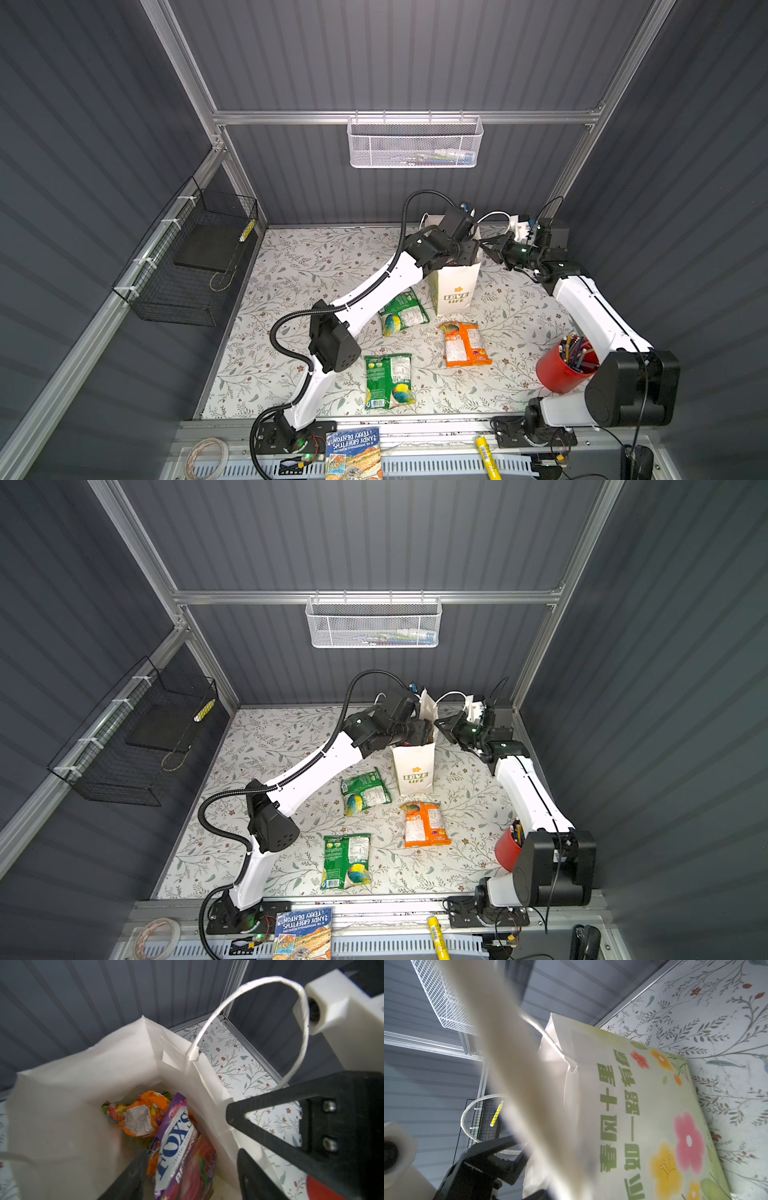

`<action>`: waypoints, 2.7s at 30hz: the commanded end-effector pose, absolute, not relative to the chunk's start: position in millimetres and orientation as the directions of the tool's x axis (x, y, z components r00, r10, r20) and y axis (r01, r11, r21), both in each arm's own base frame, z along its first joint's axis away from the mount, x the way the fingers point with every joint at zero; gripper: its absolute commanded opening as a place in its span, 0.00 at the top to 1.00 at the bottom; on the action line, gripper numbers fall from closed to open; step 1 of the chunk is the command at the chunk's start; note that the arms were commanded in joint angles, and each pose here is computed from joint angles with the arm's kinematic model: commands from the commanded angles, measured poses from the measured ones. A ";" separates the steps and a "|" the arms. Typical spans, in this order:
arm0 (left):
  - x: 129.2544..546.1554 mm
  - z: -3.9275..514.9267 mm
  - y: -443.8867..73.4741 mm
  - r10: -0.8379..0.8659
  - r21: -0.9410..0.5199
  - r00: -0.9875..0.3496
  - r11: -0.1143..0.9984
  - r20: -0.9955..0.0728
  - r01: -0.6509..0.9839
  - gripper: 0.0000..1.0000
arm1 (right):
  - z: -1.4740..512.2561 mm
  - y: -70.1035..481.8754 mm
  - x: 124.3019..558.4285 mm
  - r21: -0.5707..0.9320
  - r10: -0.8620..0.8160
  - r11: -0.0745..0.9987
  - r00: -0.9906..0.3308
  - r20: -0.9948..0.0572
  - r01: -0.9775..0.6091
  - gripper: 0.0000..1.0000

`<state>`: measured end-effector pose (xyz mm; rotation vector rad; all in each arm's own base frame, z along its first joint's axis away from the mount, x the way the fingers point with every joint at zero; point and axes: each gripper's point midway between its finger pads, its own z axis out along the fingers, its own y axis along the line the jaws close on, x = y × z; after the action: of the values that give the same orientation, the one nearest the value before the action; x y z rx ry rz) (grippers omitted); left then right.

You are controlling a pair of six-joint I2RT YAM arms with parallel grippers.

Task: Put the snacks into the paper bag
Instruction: 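Open the left gripper to drop the purple bag into the paper bag, then move the left gripper back down toward the green spring tea bag, then lower the left gripper onto the green spring tea bag and grasp it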

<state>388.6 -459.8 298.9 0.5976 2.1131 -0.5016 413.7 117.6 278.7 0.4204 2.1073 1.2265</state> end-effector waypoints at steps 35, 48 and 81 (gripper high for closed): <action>315.7 226.9 -313.6 0.054 -0.186 -0.643 0.936 -0.764 0.299 0.00 | 314.0 118.7 409.9 0.847 0.563 0.508 -0.683 -0.465 -0.158 1.00; 329.0 138.2 -326.9 0.137 -0.144 -0.779 0.949 -0.612 0.280 0.00 | 311.3 117.3 413.1 0.848 0.570 0.509 -0.680 -0.461 -0.148 1.00; 345.3 41.9 -319.5 0.260 0.127 -0.889 0.965 -0.378 0.228 0.00 | 315.9 120.3 411.3 0.859 0.569 0.485 -0.687 -0.452 -0.163 1.00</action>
<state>351.1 -339.4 53.2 0.3729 2.6736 -0.0247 413.4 114.3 278.8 0.4469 2.0968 1.2126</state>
